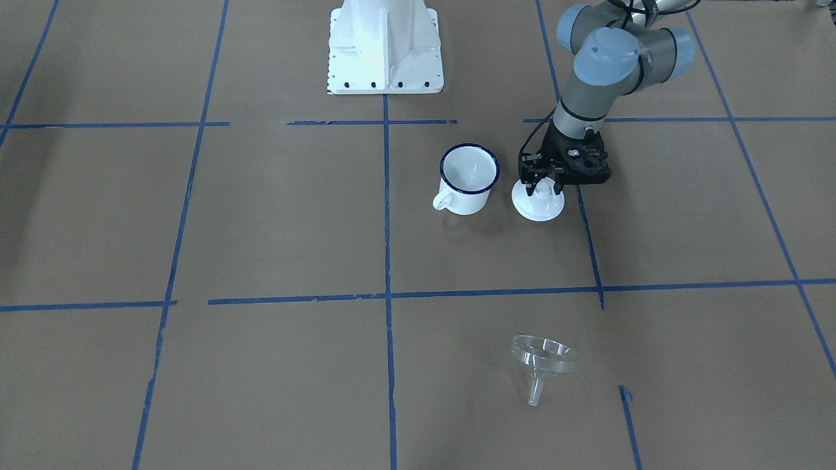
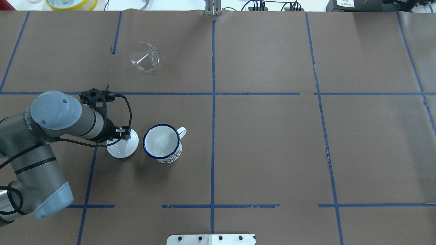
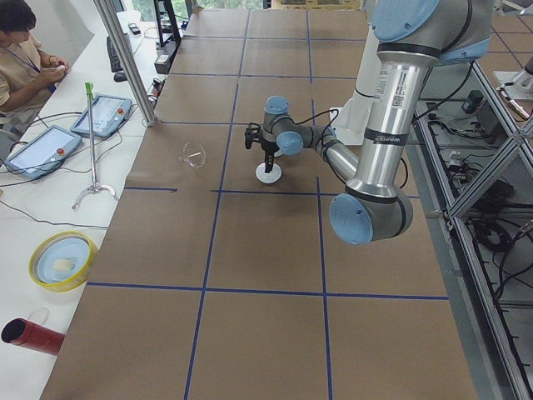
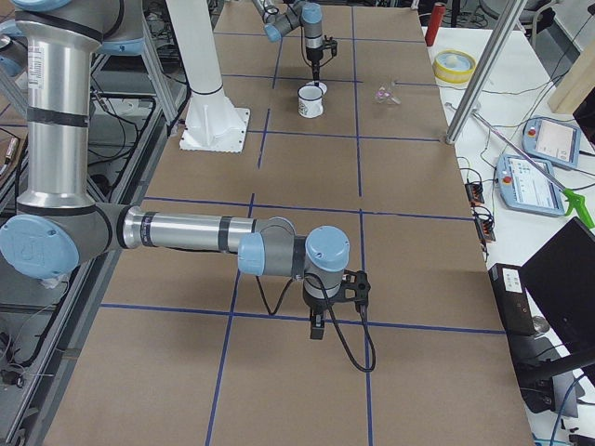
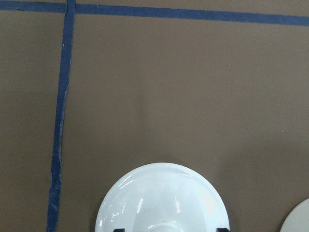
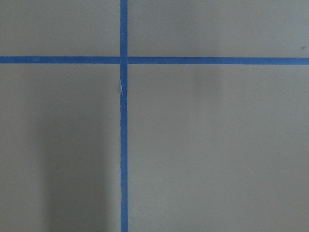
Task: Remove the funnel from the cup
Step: 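Lower the left gripper to the white lid and grasp its knob, then lift the white lid and move it over the mug opening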
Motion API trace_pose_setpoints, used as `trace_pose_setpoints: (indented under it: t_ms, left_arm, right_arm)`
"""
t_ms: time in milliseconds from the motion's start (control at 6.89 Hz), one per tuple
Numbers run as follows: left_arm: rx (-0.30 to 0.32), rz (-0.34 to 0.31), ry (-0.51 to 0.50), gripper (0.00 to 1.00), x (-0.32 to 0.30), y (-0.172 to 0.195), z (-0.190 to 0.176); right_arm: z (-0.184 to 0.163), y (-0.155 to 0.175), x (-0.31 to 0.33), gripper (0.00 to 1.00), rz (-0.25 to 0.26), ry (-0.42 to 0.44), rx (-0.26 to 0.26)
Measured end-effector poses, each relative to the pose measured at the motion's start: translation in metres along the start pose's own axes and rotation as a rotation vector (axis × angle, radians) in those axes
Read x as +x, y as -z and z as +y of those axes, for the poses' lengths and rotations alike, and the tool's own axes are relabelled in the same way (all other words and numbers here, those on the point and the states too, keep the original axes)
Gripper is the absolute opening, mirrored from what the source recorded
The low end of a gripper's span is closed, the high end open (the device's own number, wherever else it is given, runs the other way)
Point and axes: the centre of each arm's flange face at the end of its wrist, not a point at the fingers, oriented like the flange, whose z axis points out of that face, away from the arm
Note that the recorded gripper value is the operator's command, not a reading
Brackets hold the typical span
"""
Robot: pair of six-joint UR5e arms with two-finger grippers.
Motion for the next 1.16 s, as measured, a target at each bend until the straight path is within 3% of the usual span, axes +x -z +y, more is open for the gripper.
trace_pose_setpoints:
  t_ms: [581, 726, 1016, 1161]
  left_arm:
    - [-0.001, -0.019, 0.008, 0.00, 0.004, 0.021, 0.000]
    - [0.007, -0.024, -0.003, 0.00, 0.007, 0.051, -0.001]
    - [0.028, -0.029, -0.006, 0.00, 0.013, 0.147, -0.008]
    - [0.008, -0.014, 0.013, 0.00, 0.037, 0.185, -0.009]
  right_arm:
    - [0.000, 0.000, 0.000, 1.00, 0.000, 0.000, 0.000]
    - [0.000, 0.000, 0.000, 1.00, 0.000, 0.000, 0.000]
    - [0.000, 0.000, 0.000, 1.00, 0.000, 0.000, 0.000]
    - [0.000, 0.000, 0.000, 1.00, 0.000, 0.000, 0.000]
